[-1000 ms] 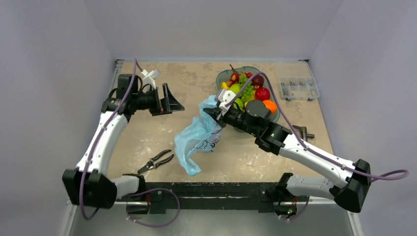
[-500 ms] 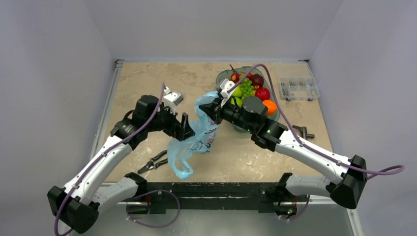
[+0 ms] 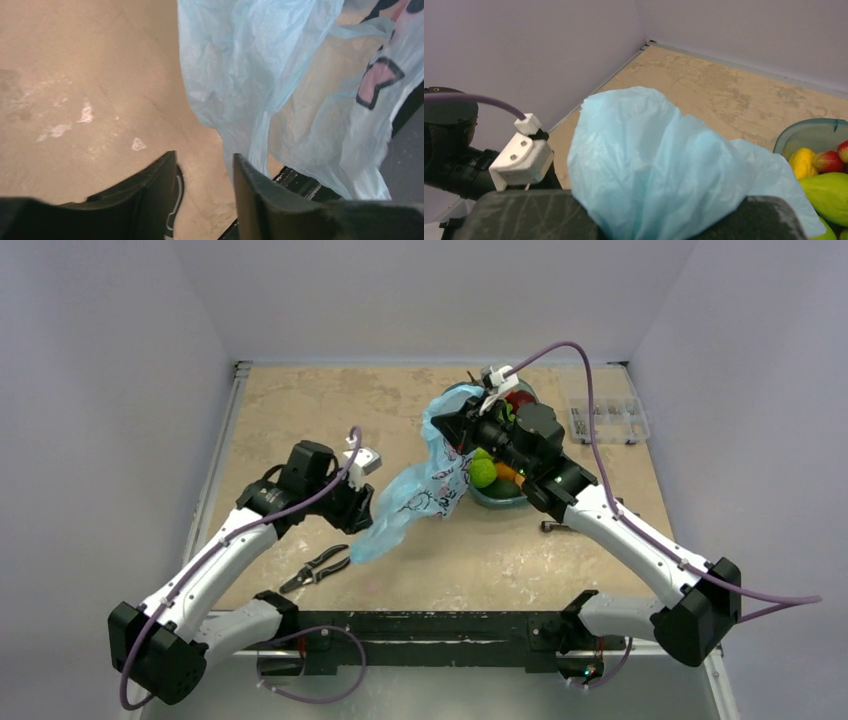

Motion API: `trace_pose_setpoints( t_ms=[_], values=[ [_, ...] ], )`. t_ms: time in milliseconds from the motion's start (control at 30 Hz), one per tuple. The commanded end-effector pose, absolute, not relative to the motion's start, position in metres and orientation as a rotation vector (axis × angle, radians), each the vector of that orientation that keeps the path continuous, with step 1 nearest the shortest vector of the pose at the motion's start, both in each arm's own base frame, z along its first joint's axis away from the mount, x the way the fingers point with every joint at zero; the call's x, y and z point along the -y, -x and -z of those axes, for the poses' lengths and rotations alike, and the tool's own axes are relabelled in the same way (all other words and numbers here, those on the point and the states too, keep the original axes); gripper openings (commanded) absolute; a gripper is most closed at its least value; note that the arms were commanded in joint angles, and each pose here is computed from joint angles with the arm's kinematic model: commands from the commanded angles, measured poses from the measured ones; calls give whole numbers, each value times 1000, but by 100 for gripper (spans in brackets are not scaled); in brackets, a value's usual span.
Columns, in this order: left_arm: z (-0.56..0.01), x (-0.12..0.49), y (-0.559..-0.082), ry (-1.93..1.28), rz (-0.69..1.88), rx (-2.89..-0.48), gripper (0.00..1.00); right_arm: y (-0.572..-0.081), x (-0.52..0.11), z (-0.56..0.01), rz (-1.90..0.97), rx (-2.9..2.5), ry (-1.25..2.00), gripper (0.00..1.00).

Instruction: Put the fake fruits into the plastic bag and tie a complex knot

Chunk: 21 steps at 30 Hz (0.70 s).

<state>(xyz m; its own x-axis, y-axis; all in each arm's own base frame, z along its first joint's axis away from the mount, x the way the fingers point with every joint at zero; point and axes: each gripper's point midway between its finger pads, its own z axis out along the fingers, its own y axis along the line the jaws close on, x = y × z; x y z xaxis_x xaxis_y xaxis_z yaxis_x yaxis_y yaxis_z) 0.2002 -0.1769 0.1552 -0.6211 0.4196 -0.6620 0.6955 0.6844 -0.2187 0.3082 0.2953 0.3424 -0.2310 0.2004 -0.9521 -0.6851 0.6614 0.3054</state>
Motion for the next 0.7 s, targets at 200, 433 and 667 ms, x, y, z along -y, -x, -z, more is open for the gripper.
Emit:
trace_pose_setpoints(
  t_ms=[200, 433, 667],
  values=[
    [-267, 185, -227, -738, 725, -1823, 81, -283, -314, -368, -1077, -1530, 491, 0],
    [-269, 236, -240, -796, 780, -1808, 100, -282, -326, -377, -1146, -1496, 508, 0],
    [-224, 263, -258, -742, 691, -1896, 100, -281, -331, -379, -1201, -1510, 487, 0]
  ],
)
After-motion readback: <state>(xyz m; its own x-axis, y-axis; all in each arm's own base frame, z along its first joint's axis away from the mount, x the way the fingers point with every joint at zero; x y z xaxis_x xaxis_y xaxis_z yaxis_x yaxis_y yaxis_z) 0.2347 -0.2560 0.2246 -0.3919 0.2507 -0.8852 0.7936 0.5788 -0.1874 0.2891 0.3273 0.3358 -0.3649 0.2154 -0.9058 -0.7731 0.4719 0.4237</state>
